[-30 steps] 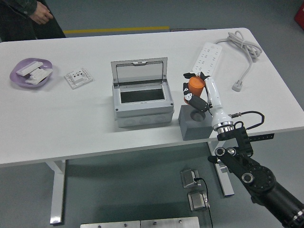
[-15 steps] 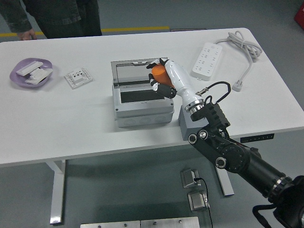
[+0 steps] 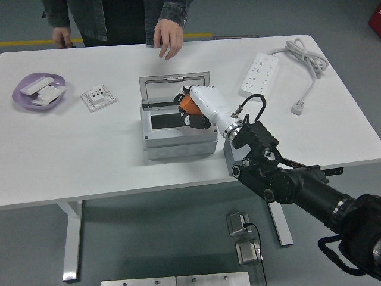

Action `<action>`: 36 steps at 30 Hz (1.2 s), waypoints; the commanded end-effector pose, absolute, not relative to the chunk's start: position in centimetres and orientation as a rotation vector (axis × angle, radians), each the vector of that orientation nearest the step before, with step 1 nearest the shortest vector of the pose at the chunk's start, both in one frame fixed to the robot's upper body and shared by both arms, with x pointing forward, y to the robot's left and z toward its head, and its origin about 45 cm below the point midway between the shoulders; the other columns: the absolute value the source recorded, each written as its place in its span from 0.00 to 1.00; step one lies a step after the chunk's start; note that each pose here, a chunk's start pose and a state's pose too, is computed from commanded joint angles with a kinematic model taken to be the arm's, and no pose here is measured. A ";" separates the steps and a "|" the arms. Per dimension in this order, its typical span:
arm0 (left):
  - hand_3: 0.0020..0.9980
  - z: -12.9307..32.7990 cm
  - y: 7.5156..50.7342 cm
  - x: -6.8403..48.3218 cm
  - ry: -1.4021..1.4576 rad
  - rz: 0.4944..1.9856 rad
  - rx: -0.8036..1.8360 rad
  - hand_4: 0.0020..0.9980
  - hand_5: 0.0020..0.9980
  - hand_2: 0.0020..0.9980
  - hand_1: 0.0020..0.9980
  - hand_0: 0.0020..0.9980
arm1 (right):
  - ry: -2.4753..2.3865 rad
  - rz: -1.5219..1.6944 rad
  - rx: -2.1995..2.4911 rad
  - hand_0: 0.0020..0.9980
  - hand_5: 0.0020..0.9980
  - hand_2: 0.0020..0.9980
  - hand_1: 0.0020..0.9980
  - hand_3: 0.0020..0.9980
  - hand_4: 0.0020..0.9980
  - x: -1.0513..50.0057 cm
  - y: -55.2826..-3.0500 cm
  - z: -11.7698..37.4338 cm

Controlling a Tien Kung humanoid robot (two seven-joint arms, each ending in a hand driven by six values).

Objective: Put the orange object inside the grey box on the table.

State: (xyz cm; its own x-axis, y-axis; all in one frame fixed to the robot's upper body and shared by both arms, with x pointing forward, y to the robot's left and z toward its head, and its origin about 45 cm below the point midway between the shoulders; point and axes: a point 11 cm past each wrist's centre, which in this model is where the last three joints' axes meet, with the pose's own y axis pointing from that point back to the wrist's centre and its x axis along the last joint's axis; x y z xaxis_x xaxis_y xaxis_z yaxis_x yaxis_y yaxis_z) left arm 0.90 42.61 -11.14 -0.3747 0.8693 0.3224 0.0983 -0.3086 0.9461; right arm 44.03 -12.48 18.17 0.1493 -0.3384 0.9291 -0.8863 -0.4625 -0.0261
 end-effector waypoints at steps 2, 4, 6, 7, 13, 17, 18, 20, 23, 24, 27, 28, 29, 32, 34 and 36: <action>0.61 -11.1 42.7 1.0 1.353 1.742 1.266 0.57 0.13 0.53 0.57 0.63 | -1.149 1.319 1.878 0.13 0.00 0.60 0.34 0.58 0.00 44.2 -12.4 18.4; 0.61 -11.1 42.7 1.0 1.352 1.742 1.267 0.57 0.13 0.53 0.57 0.63 | -1.136 1.335 1.874 0.13 0.00 0.60 0.34 0.58 0.00 44.3 -12.2 18.6; 0.61 -11.1 42.7 1.0 1.352 1.742 1.267 0.57 0.13 0.53 0.57 0.63 | -1.120 1.350 1.875 0.13 0.00 0.60 0.35 0.58 0.00 44.4 -11.9 18.8; 0.61 -11.1 42.8 1.0 1.351 1.742 1.268 0.57 0.13 0.53 0.57 0.63 | -1.112 1.355 1.875 0.13 0.00 0.60 0.35 0.58 0.00 44.4 -11.8 18.9; 0.61 -11.0 42.9 1.1 1.347 1.741 1.271 0.57 0.13 0.53 0.57 0.62 | -1.070 1.362 1.890 0.15 0.00 0.59 0.36 0.58 0.00 44.3 -11.3 18.7; 0.61 -11.0 42.9 1.2 1.344 1.740 1.271 0.57 0.13 0.53 0.57 0.62 | -1.042 1.342 1.906 0.15 0.00 0.59 0.36 0.58 0.00 44.3 -11.2 18.5; 0.61 -11.0 42.9 1.2 1.344 1.740 1.271 0.57 0.13 0.53 0.57 0.62 | -1.035 1.338 1.907 0.17 0.00 0.59 0.39 0.59 0.00 44.3 -11.2 18.5; 0.61 -11.0 42.9 1.2 1.344 1.739 1.271 0.57 0.13 0.53 0.57 0.62 | -1.018 1.330 1.908 0.17 0.00 0.59 0.39 0.59 0.00 44.4 -11.2 18.4; 0.61 -11.0 42.9 1.3 1.343 1.738 1.272 0.57 0.13 0.53 0.57 0.62 | -0.999 1.325 1.905 0.17 0.00 0.59 0.39 0.59 0.00 44.5 -11.2 18.4; 0.61 -11.0 42.9 1.3 1.342 1.737 1.271 0.57 0.13 0.53 0.57 0.62 | -0.993 1.326 1.904 0.25 0.00 0.62 0.48 0.67 0.00 44.5 -11.2 18.4; 0.61 -11.0 42.9 1.4 1.340 1.737 1.270 0.57 0.13 0.53 0.57 0.62 | -0.981 1.331 1.897 0.25 0.00 0.62 0.48 0.67 0.00 44.6 -11.2 18.5; 0.61 -11.0 42.9 1.5 1.339 1.737 1.269 0.57 0.13 0.53 0.57 0.62 | -0.979 1.334 1.894 0.25 0.00 0.62 0.48 0.67 0.00 44.6 -11.2 18.5; 0.61 -11.0 42.9 1.5 1.339 1.736 1.269 0.57 0.13 0.53 0.57 0.62 | -0.978 1.336 1.892 0.25 0.00 0.62 0.48 0.67 0.00 44.6 -11.2 18.5; 0.61 -11.0 42.9 1.6 1.337 1.733 1.268 0.57 0.13 0.53 0.57 0.62 | -0.977 1.343 1.886 0.62 0.14 0.72 0.65 0.84 0.71 44.7 -11.2 18.7; 0.61 -11.0 42.8 1.6 1.337 1.732 1.267 0.57 0.13 0.53 0.57 0.62 | -0.977 1.346 1.883 0.62 0.14 0.72 0.65 0.84 0.71 44.7 -11.2 18.7; 0.61 -11.0 42.8 1.6 1.338 1.730 1.267 0.57 0.13 0.53 0.57 0.62 | -0.978 1.349 1.882 0.77 0.17 0.76 0.71 0.90 0.83 44.8 -11.2 18.8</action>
State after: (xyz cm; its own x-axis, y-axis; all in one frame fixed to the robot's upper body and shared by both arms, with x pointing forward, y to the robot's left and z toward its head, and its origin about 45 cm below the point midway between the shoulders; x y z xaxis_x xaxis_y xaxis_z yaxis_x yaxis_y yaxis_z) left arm 1.64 42.80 -11.02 -0.3606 0.8766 0.3186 0.0878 -0.3081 0.9473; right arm 44.77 -11.15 18.81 0.2052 -0.2117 0.9556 -0.8425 -0.5352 0.0623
